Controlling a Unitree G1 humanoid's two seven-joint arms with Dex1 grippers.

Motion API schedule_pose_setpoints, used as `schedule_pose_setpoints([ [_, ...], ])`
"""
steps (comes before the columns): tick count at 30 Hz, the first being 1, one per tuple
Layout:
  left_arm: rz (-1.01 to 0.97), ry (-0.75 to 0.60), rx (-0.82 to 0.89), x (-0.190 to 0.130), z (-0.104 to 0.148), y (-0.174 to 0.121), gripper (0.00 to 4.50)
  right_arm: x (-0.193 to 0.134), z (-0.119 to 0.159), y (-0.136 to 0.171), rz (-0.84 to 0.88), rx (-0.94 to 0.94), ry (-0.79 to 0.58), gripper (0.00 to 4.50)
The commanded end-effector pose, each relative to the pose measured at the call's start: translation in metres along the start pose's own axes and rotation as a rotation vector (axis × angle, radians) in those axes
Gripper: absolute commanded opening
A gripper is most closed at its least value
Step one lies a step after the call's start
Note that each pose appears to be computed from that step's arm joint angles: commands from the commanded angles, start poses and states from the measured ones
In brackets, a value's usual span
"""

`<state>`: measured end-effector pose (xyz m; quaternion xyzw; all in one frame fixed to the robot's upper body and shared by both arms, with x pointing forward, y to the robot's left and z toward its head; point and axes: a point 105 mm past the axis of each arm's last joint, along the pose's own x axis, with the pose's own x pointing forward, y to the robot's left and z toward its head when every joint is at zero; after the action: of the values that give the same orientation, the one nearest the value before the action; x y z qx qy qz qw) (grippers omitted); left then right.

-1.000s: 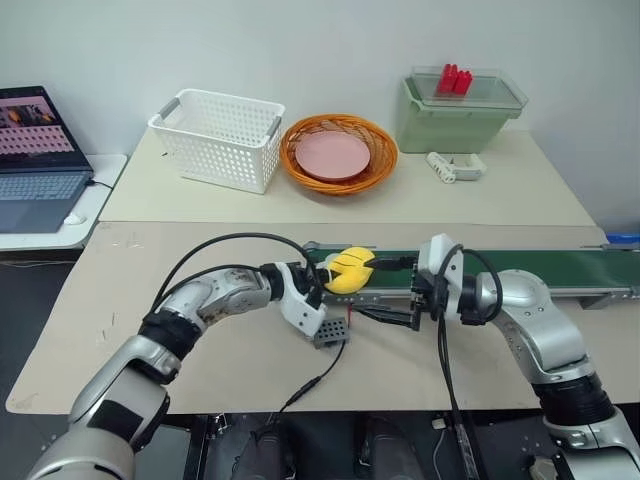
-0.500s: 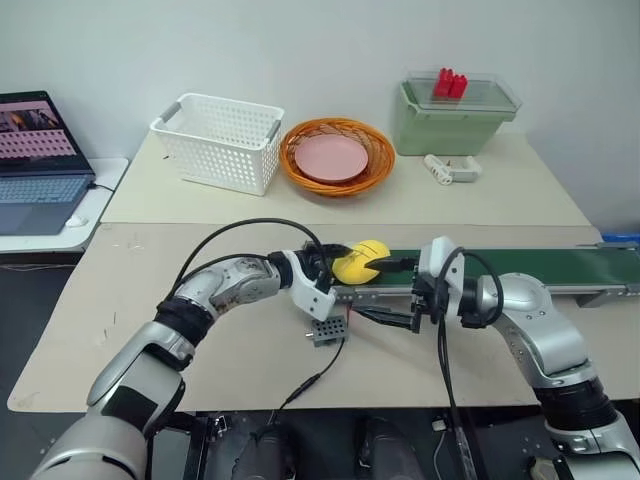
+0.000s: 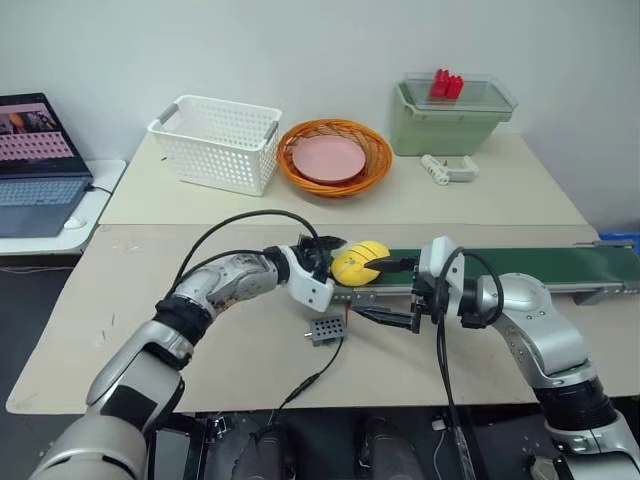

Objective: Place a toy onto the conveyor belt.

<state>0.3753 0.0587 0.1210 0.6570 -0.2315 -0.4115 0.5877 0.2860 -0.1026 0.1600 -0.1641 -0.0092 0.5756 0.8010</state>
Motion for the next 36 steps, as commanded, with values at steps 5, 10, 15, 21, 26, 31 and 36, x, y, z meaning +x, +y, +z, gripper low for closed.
schedule_pose_setpoints([
  [5, -0.023, 0.149, -0.1, -0.04, -0.031, -0.008, 3.59, -0.002, 0.012, -0.004, -0.009, -0.038, -0.027, 4.5],
  [10, 0.112, 0.233, -0.323, -0.052, -0.045, 0.006, 3.59, -0.001, 0.012, -0.004, -0.009, -0.037, -0.029, 4.5],
  [15, 0.465, 0.272, -0.889, -0.065, -0.058, 0.03, 3.59, -0.001, 0.01, -0.002, -0.013, -0.026, -0.028, 4.5],
  [21, 0.895, 0.292, -1.326, -0.099, -0.08, 0.06, 3.59, -0.001, 0.006, -0.004, -0.045, -0.015, -0.024, 4.5],
  [26, 1.1, 0.336, -1.364, -0.142, -0.094, 0.067, 3.59, -0.009, -0.001, -0.033, -0.248, -0.014, -0.014, 4.5],
  [31, 1.197, 0.437, -1.335, -0.187, -0.105, 0.057, 3.59, -0.033, -0.004, -0.073, -0.558, -0.022, -0.023, 4.5],
  [36, 1.285, 0.531, -1.335, -0.228, -0.11, 0.035, 3.59, -0.059, -0.004, -0.091, -0.769, -0.033, -0.031, 4.5],
])
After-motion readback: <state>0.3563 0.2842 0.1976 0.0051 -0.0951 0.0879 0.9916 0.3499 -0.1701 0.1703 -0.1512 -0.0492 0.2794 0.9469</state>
